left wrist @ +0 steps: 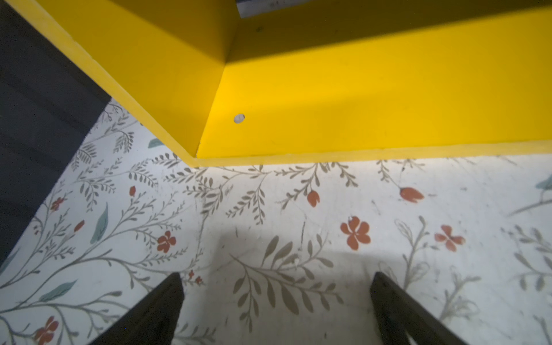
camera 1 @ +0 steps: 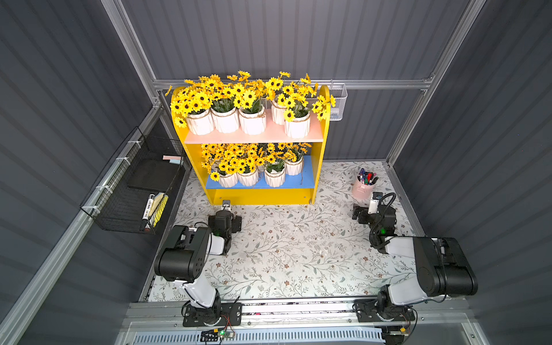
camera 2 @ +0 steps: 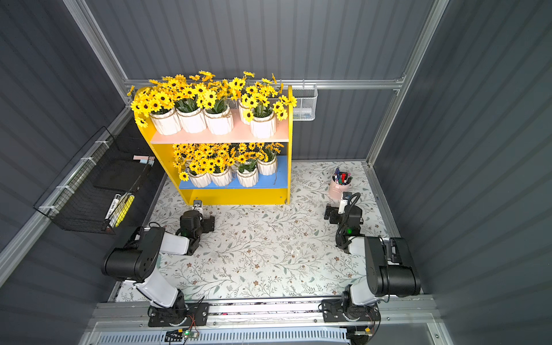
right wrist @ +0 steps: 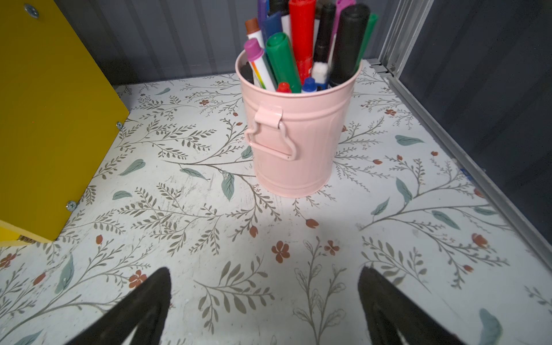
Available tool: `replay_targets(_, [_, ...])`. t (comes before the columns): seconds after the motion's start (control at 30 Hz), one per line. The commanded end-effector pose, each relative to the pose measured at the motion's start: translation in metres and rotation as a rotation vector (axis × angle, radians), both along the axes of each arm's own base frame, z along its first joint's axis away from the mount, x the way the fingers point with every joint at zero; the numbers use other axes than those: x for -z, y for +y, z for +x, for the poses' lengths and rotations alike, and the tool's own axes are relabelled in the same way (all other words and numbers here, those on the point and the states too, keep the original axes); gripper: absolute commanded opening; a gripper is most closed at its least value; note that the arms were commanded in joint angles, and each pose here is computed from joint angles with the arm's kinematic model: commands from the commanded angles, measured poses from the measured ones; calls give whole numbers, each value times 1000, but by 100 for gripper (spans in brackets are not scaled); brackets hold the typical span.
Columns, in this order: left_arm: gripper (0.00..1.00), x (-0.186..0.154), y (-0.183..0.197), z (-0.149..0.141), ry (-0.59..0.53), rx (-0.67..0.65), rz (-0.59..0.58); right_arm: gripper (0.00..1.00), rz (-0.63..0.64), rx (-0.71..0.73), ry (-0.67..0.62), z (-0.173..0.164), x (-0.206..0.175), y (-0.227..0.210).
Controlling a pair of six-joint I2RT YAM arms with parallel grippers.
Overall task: Take the sunflower pots off the shelves
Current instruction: Move the shelf to the center of the board.
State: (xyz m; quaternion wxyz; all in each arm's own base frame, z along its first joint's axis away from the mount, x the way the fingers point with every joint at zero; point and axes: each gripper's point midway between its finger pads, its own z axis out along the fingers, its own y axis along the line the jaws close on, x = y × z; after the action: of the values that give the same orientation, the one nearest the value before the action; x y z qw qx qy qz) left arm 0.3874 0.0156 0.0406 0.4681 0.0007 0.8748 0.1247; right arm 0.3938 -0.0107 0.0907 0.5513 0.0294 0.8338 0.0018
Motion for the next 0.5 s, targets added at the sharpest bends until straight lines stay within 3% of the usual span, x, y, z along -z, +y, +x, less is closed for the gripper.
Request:
replay_targets(0.0, [99,-51,5,4,-30,-32,2,99,-33,15,-24,6,-24,-3])
replay_targets(0.13, [99,-90,4,-9,-54,-57,-65,99,-45,-10,-22,-4,-53,9])
replay_targets(0.27, [99,-113,4,-28,-35,-73,-101,99,28,12,-34,-19,-94,19])
replay_targets(0.47, [99,-165,1,-45,-105,-63,-148,99,278,29,-4,-37,-138,36])
